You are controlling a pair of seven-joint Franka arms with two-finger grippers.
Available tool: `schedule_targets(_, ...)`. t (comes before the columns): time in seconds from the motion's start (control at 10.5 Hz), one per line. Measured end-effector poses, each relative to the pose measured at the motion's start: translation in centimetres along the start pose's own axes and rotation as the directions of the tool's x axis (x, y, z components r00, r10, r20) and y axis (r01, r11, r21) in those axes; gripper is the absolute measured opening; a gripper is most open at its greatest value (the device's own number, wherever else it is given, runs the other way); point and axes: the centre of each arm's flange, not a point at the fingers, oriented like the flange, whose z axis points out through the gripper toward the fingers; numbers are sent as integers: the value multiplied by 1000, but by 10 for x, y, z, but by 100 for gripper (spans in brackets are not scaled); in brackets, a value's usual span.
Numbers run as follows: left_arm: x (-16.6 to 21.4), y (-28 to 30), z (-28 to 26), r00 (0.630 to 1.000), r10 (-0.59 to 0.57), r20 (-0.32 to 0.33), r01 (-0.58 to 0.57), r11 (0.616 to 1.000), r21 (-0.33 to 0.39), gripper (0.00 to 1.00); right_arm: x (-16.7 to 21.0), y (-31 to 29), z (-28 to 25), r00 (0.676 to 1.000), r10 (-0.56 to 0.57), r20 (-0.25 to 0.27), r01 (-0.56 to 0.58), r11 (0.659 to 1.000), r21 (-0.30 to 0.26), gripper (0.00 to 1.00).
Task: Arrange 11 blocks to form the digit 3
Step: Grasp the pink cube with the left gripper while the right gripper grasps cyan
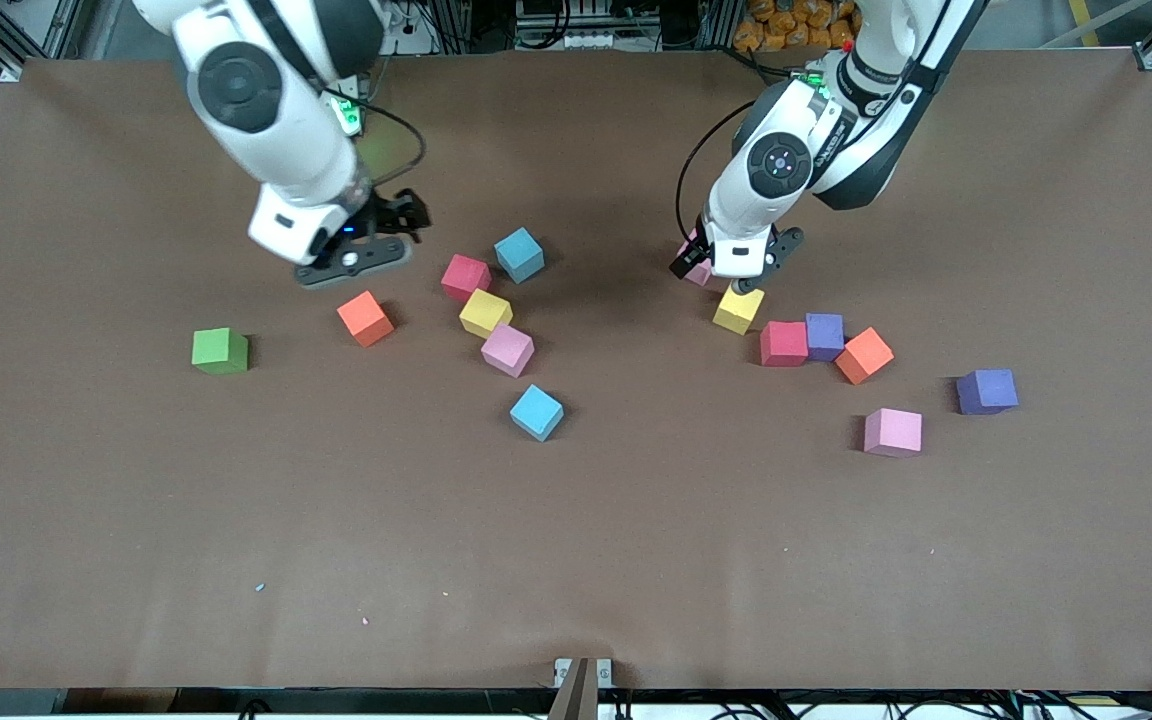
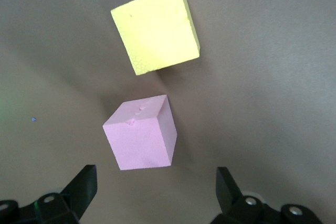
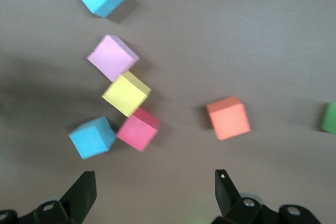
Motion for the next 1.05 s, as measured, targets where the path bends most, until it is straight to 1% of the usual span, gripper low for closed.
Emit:
schedule_targets(0.29, 3, -7, 21, 999, -44, 10, 44, 999, 16, 100, -14, -35, 49, 997, -38, -73, 39, 999, 12, 100)
schedule_targets(0.48, 5, -12, 34, 997, -76, 14, 76, 997, 22, 100, -29, -55, 87, 988, -81, -135, 85, 996, 23, 100)
schedule_targets(0.57, 6, -12, 38, 995, -97, 16, 97, 995, 19, 100, -38, -65, 105, 983, -103, -155, 108, 994, 26, 100)
schedule_targets(0.86, 5, -12, 56, 993, -111, 31, 111, 994, 20, 100, -55, -95, 151, 966, -166, -199, 177, 983, 38, 100)
schedule_targets(1.05, 2, -14, 67, 994, -107, 37, 105, 994, 36, 100, -63, -110, 178, 961, -198, -194, 210, 977, 43, 100)
